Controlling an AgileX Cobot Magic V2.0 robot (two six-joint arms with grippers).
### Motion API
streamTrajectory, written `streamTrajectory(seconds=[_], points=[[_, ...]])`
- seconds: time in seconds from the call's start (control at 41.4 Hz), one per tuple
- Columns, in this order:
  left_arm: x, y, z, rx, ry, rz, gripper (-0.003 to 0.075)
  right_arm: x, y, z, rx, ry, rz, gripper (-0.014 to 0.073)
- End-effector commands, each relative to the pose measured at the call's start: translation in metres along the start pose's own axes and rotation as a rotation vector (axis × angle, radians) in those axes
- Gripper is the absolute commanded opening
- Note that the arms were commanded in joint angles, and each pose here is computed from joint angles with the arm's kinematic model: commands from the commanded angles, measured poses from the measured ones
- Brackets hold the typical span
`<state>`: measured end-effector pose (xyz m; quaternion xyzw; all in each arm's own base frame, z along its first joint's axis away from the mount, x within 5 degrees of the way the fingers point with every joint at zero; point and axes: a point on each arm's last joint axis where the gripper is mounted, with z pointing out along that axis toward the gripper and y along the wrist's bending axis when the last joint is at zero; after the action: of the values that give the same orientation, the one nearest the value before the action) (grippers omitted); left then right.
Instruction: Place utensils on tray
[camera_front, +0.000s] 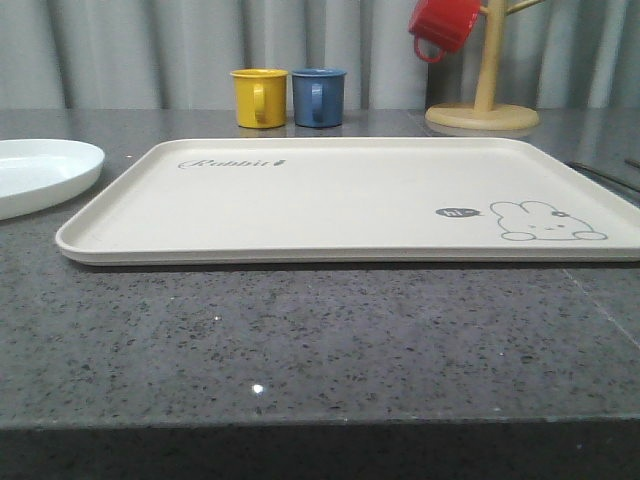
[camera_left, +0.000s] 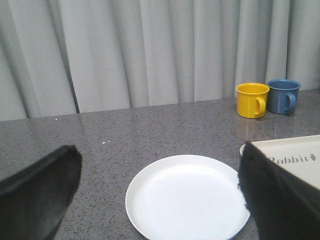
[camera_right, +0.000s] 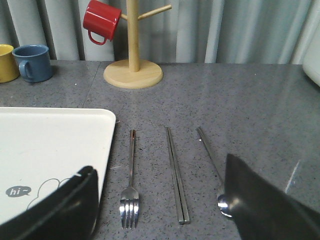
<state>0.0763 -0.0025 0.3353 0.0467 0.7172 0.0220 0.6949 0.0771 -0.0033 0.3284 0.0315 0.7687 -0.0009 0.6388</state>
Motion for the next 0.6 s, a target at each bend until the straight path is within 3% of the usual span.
streamTrajectory(seconds=[0.0,0.29,0.435,0.58], points=[[-0.016,0.001,0.0,-0.008,-0.091,-0.002,0.0662,-0.019,0.0,-0.002,0.0,-0.109,-0.004,0.06],[-0.011,0.001,0.012,-0.002,-0.029,-0.004,0.0531,-0.019,0.0,-0.002,0.0,-0.109,-0.004,0.06],[-0.011,0.0,0.039,0.021,0.108,-0.003,0.0514,-0.019,0.0,-0.002,0.0,-0.109,-0.004,0.06],[-0.017,-0.011,0.071,0.119,0.301,0.084,0.0514,-0.019,0.0,-0.002,0.0,-0.109,-0.004,0.06]])
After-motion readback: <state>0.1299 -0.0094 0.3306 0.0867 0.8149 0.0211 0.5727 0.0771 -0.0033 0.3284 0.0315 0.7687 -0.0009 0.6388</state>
